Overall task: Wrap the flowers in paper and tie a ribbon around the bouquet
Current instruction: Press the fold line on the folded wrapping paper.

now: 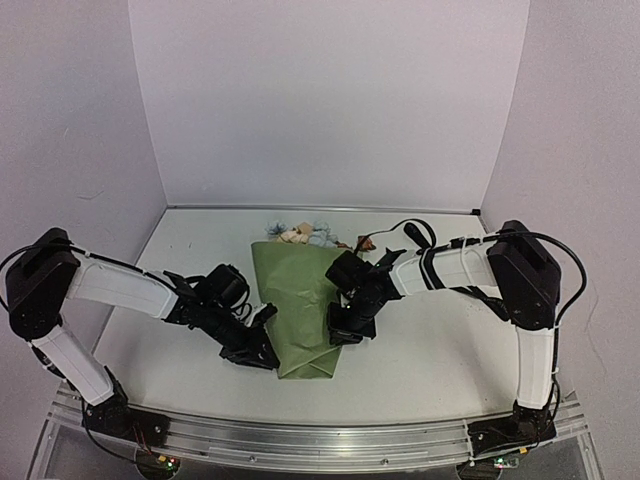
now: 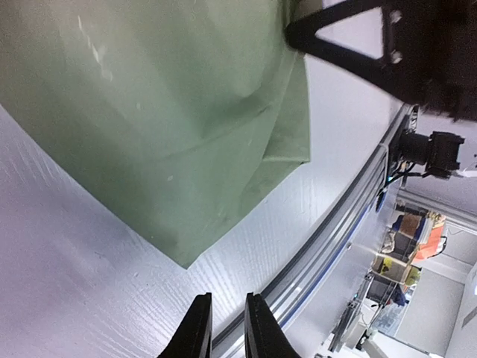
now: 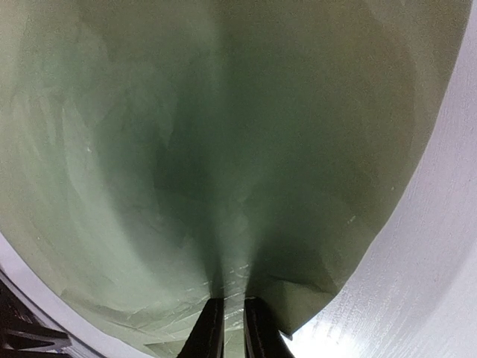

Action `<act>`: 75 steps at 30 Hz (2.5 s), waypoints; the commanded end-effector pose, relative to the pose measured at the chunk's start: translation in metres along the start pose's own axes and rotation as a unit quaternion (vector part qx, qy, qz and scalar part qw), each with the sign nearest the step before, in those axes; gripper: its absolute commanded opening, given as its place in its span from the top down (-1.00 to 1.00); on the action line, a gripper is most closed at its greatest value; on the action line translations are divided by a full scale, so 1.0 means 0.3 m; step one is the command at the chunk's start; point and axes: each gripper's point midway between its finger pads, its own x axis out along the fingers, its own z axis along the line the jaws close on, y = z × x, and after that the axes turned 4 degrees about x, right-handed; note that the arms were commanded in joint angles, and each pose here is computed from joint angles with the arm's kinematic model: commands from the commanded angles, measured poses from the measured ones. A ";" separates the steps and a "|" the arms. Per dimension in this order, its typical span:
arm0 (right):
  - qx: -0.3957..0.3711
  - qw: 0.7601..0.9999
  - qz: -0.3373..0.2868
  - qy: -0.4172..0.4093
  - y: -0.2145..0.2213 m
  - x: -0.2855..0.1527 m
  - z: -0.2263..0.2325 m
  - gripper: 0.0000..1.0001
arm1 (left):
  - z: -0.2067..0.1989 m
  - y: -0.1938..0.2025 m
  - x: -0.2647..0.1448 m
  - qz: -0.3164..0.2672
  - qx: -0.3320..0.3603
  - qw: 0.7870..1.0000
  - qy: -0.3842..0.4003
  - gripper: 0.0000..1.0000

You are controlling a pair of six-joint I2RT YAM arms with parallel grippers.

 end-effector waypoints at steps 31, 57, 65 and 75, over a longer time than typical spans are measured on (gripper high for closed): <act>-0.002 0.999 0.008 0.041 0.015 0.033 -0.068 0.75 | 0.196 -0.192 0.071 -0.068 -0.110 0.991 0.016 0.56; -0.010 0.999 0.015 0.049 0.025 0.039 -0.092 0.75 | 0.268 -0.459 0.015 -0.114 -0.160 0.980 0.027 0.46; -0.012 0.998 0.017 0.051 0.032 0.037 -0.106 0.76 | 0.354 -0.535 -0.018 -0.138 -0.202 0.969 0.026 0.46; -0.015 0.998 0.018 0.053 0.035 0.036 -0.114 0.76 | 0.435 -0.671 -0.078 -0.176 -0.235 0.955 0.035 0.47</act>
